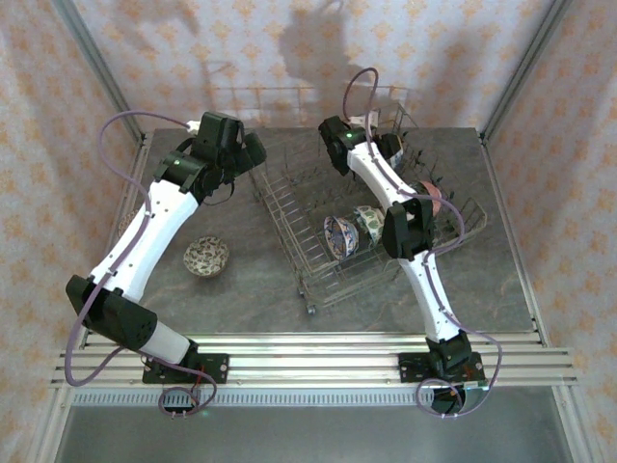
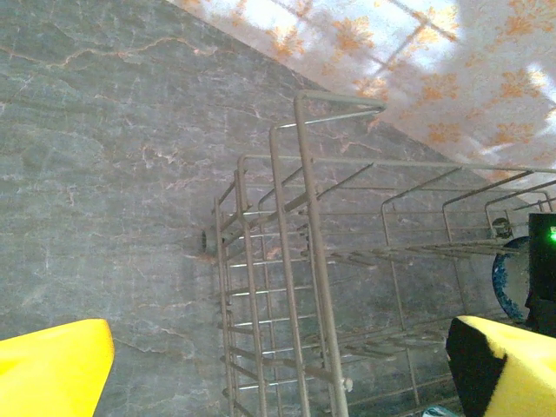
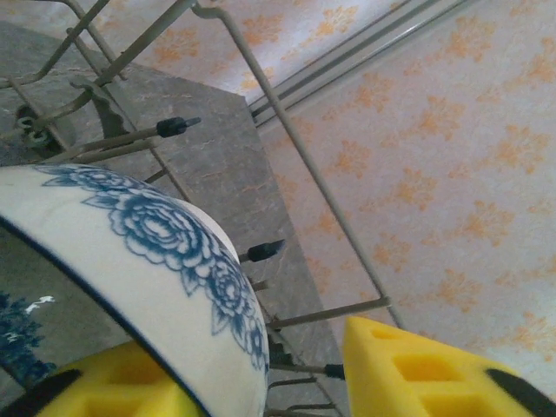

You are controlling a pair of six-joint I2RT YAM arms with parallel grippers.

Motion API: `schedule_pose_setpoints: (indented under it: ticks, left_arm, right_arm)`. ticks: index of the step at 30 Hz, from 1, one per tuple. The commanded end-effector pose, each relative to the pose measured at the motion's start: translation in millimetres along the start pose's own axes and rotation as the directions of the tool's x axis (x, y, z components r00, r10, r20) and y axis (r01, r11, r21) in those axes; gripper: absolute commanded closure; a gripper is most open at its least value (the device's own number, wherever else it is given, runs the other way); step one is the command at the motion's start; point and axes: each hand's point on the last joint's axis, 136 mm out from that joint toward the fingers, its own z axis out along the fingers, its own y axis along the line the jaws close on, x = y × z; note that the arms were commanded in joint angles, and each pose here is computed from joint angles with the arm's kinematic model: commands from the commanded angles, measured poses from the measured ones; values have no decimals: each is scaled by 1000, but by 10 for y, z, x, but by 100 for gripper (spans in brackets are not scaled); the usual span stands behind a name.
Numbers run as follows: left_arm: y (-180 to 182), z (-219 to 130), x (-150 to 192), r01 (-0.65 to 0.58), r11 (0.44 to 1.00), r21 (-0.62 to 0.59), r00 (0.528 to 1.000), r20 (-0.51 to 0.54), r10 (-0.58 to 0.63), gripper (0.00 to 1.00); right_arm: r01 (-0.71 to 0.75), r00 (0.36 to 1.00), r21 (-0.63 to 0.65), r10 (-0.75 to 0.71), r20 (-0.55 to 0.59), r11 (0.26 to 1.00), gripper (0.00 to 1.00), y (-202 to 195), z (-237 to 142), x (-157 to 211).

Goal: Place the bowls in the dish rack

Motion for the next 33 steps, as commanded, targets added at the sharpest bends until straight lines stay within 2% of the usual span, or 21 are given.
schedule_pose_setpoints:
  ticks: [1, 11, 16, 22, 27, 33]
  left_arm:
    - [122, -84, 3, -16, 1000, -21, 1000, 2, 16, 1]
    - [359, -111, 79, -85, 994, -72, 994, -81, 79, 1]
    - [618, -190, 129, -88, 989, -119, 990, -118, 74, 1]
    - [1096, -295, 450, -123, 961, -247, 968, -245, 61, 1]
    - [1539, -420, 754, -103, 931, -350, 957, -290, -3, 1]
    - [1919, -420, 1130, 27, 915, -403, 940, -301, -160, 1]
  right_arm:
    - [14, 1000, -92, -15, -14, 996, 45, 98, -82, 3]
    - [-25, 999, -255, 19, -26, 967, 20, -4, -274, -93]
    - [-69, 998, -374, 63, -28, 925, 14, -130, -455, -143]
    - [-109, 994, -396, 106, -31, 912, 8, -402, -558, -156]
    - [-143, 989, -500, 146, -32, 854, 2, -523, -731, -114]
    - [-147, 988, -579, 150, -43, 802, 2, -681, -906, 14]
